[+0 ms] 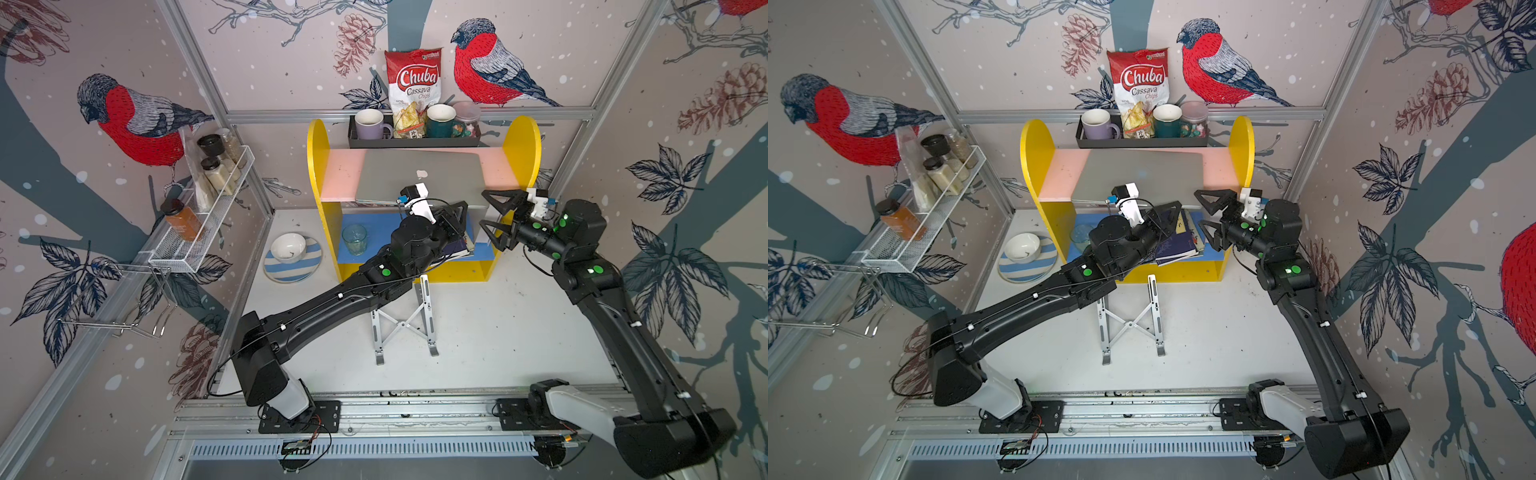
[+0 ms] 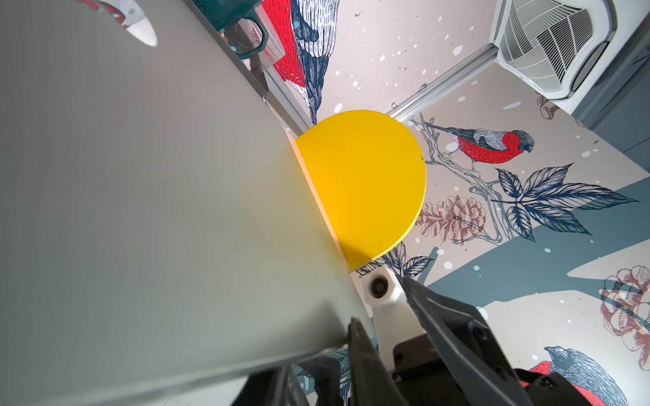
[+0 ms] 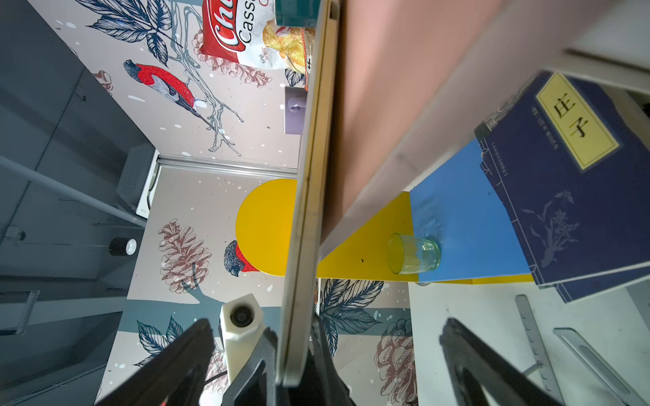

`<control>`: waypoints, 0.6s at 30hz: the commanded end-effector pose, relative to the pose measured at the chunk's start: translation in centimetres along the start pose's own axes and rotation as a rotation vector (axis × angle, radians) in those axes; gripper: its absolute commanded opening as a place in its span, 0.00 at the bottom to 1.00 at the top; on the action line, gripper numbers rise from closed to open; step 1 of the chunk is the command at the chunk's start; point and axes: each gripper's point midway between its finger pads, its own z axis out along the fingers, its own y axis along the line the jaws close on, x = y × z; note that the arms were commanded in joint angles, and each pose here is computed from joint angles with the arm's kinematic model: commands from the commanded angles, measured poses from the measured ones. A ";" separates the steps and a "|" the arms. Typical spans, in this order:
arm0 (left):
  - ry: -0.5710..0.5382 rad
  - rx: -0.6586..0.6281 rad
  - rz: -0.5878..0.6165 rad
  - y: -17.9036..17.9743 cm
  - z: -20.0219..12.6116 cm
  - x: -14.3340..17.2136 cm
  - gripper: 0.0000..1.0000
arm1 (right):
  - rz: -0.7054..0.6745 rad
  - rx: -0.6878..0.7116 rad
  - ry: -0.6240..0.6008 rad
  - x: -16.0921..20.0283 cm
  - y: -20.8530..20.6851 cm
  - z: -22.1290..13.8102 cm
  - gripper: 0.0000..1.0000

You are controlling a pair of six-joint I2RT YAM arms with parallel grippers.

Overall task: Close the laptop lid and set it aside
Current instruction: Place the laptop on the shelf.

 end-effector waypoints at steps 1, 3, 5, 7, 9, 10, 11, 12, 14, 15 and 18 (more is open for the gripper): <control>-0.043 0.084 -0.027 -2.1 0.2 -1.4 0.28 | -0.047 0.006 -0.017 0.3 0.2 -1.0 1.00; -0.042 0.082 -0.028 -2.1 0.5 -1.3 0.28 | -0.060 0.015 -0.023 0.5 0.1 -1.6 1.00; -0.042 0.088 -0.027 -2.3 0.7 -1.4 0.28 | -0.082 0.022 -0.035 0.8 0.2 -2.4 1.00; -0.038 0.090 -0.029 -2.4 1.0 -1.3 0.28 | -0.096 0.029 -0.046 0.9 0.3 -3.1 1.00; -0.037 0.090 -0.029 -2.4 1.3 -1.3 0.28 | -0.106 0.033 -0.057 0.8 0.3 -3.8 1.00; -0.037 0.088 -0.028 -2.3 1.5 -1.3 0.28 | -0.107 0.034 -0.060 0.8 0.3 -4.1 1.00; -0.034 0.089 -0.029 -2.3 1.6 -1.3 0.28 | -0.105 0.033 -0.063 0.8 0.3 -4.3 1.00; -0.034 0.089 -0.032 -2.3 1.8 -1.3 0.28 | -0.102 0.033 -0.067 0.7 0.2 -4.6 1.00; -0.032 0.085 -0.037 -2.0 2.0 -1.3 0.28 | -0.096 0.034 -0.076 0.4 0.0 -5.1 1.00; -0.033 0.083 -0.042 -1.9 2.1 -1.3 0.28 | -0.093 0.034 -0.080 0.3 -0.1 -5.3 1.00; -0.037 0.072 -0.049 -1.2 2.3 -1.5 0.28 | -0.087 0.037 -0.089 0.0 -0.4 -5.9 1.00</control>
